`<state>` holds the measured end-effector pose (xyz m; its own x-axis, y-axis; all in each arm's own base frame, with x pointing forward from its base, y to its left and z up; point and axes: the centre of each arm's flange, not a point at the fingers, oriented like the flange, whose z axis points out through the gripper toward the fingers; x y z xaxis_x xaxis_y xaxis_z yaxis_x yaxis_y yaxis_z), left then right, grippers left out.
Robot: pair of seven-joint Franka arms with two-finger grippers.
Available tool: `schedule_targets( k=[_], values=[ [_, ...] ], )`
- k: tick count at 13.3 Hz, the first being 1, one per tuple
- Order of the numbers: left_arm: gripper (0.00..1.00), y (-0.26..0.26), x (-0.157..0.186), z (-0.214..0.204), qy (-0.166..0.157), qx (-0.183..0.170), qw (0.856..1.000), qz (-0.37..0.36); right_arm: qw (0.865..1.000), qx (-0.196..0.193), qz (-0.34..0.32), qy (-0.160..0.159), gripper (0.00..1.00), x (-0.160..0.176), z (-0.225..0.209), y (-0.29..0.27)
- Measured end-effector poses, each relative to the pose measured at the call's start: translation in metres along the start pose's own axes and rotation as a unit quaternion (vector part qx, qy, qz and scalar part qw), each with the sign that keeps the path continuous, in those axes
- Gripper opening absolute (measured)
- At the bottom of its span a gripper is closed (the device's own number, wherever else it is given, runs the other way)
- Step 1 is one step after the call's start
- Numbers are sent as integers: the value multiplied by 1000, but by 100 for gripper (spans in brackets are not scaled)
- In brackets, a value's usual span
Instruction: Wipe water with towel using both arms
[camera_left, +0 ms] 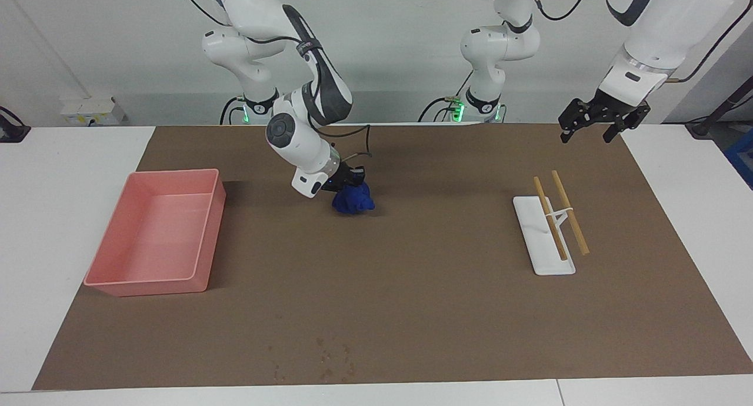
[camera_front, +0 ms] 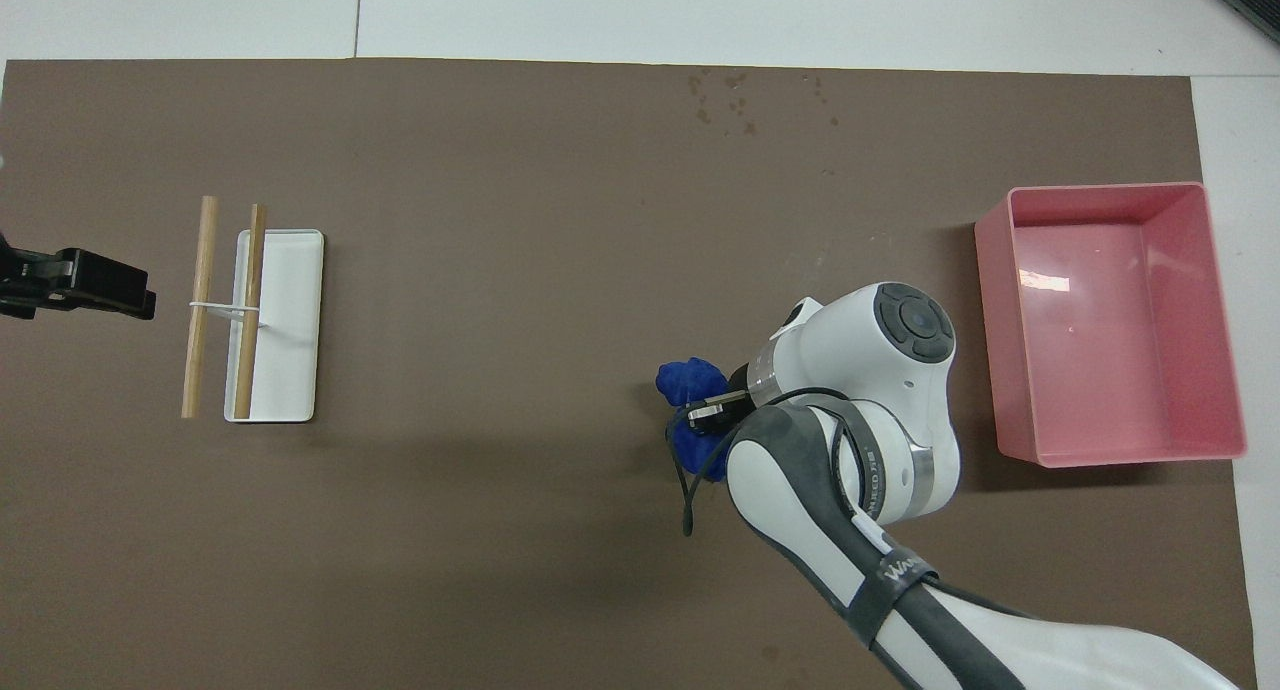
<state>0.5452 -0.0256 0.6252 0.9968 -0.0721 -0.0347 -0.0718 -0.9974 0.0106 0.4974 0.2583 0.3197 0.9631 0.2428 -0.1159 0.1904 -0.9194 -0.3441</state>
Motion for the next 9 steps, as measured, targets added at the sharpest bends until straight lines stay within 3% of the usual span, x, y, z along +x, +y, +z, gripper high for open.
schedule_targets(
  k=[3, 9],
  values=[
    [100, 0, 0, 0, 0, 0, 1000, 0, 988, -76, -134, -7, 12, 3, -5, 16],
    [100, 0, 0, 0, 0, 0, 1000, 0, 931, -196, -307, 23, 12, 24, -32, 63]
  ],
)
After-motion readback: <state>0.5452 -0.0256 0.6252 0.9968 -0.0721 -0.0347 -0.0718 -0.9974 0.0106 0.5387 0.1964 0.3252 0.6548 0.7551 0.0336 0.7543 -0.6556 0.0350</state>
